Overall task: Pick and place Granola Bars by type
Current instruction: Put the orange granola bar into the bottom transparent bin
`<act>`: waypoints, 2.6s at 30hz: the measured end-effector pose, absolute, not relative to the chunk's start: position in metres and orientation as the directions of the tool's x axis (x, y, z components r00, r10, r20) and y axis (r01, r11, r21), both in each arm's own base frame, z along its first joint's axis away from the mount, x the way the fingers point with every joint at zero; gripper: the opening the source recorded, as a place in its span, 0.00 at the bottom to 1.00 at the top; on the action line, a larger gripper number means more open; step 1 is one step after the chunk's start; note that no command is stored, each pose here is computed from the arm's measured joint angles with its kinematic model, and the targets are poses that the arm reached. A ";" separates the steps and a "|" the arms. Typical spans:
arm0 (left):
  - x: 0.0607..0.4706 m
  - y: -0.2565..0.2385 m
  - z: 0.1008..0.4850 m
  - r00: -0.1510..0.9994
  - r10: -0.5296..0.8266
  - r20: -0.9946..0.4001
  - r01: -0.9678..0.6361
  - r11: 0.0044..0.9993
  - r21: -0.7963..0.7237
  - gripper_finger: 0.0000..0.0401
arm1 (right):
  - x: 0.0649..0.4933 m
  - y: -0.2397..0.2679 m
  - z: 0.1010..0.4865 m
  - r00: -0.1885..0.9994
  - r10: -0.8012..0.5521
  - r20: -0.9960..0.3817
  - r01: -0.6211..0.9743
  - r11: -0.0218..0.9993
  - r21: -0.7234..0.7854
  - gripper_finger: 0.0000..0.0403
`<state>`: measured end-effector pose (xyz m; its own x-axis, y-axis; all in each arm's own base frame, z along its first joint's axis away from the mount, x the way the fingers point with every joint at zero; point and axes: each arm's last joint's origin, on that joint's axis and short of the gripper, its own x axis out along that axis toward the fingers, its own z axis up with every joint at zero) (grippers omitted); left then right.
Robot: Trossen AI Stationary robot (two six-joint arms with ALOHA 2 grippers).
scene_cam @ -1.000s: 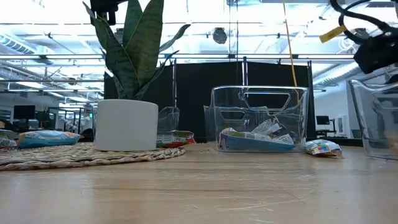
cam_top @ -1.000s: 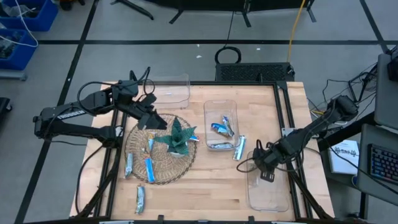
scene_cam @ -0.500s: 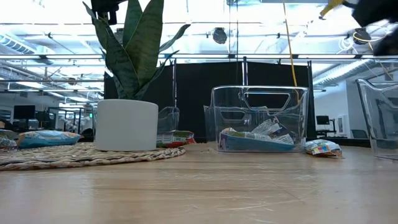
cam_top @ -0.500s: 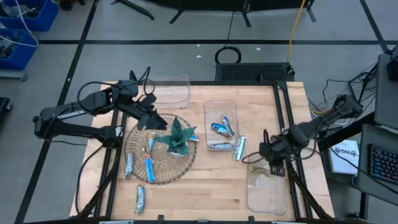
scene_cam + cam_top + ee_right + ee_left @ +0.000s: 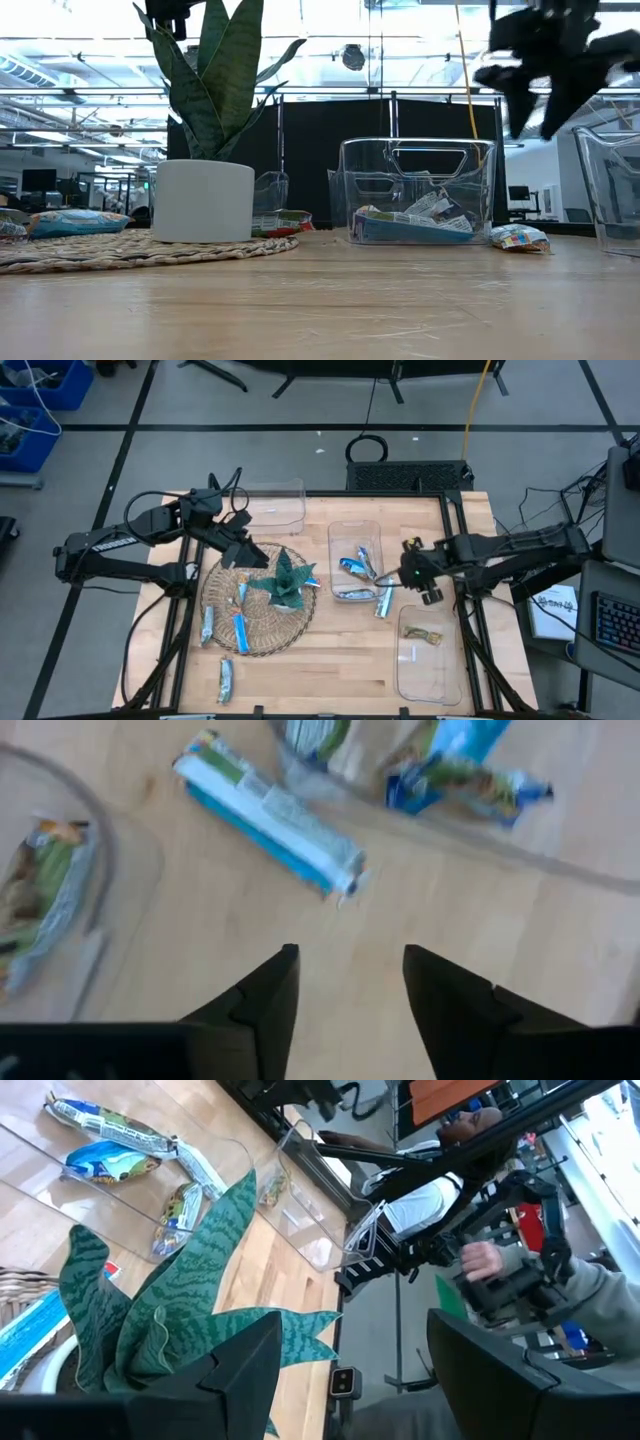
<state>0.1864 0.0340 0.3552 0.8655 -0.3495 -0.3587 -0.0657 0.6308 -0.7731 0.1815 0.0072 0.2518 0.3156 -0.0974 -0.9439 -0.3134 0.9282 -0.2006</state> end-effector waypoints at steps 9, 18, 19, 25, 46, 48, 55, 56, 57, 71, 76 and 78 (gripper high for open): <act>0.187 0.034 0.355 0.870 -0.335 -0.363 -0.092 0.611 -0.786 0.63 | 0.199 -0.003 0.204 0.275 -0.019 -0.961 -0.496 0.854 -0.159 0.46; 0.187 0.035 0.355 0.878 -0.303 -0.371 -0.125 0.604 -0.787 0.63 | 0.213 -0.013 0.182 0.283 0.083 -0.956 -0.626 0.771 -0.119 0.44; 0.187 0.035 0.355 0.878 -0.300 -0.372 -0.128 0.601 -0.789 0.63 | 0.215 -0.014 0.180 0.286 0.095 -0.954 -0.640 0.759 -0.116 0.44; 0.187 0.035 0.355 0.878 -0.300 -0.373 -0.130 0.599 -0.790 0.63 | 0.220 -0.015 0.173 0.276 0.125 -0.953 -0.718 0.686 -0.118 0.48; 0.187 0.036 0.355 0.883 -0.279 -0.377 -0.157 0.582 -0.798 0.63 | 0.235 -0.016 0.148 0.232 0.166 -0.958 -0.765 0.639 -0.075 0.47; 0.187 0.036 0.355 0.884 -0.276 -0.378 -0.162 0.578 -0.800 0.63 | 0.235 -0.016 0.148 0.231 0.166 -0.959 -0.766 0.638 -0.075 0.44; 0.187 0.036 0.355 0.884 -0.275 -0.378 -0.166 0.571 -0.804 0.63 | 0.232 -0.018 0.148 0.220 0.116 -0.969 -0.760 0.643 -0.095 0.17; 0.187 0.036 0.355 0.884 -0.275 -0.378 -0.166 0.571 -0.804 0.63 | 0.231 -0.018 0.150 0.218 0.099 -0.971 -0.757 0.645 -0.104 0.12; 0.187 0.036 0.355 0.884 -0.275 -0.378 -0.166 0.571 -0.804 0.63 | 0.230 -0.019 0.151 0.216 0.081 -0.973 -0.755 0.646 -0.114 0.07; 0.187 0.036 0.355 0.884 -0.276 -0.377 -0.151 0.594 -0.790 0.63 | 0.175 -0.009 0.257 0.213 -0.190 -0.958 -0.417 0.869 -0.265 0.00; 0.187 0.036 0.355 0.885 -0.274 -0.377 -0.156 0.589 -0.793 0.63 | 0.157 0.016 0.318 0.226 -0.146 -0.963 -0.153 0.971 -0.183 0.00; 0.185 0.036 0.355 0.882 -0.274 -0.383 -0.161 0.589 -0.792 0.63 | 0.151 0.029 0.335 0.249 -0.088 -0.964 -0.092 0.989 -0.114 0.00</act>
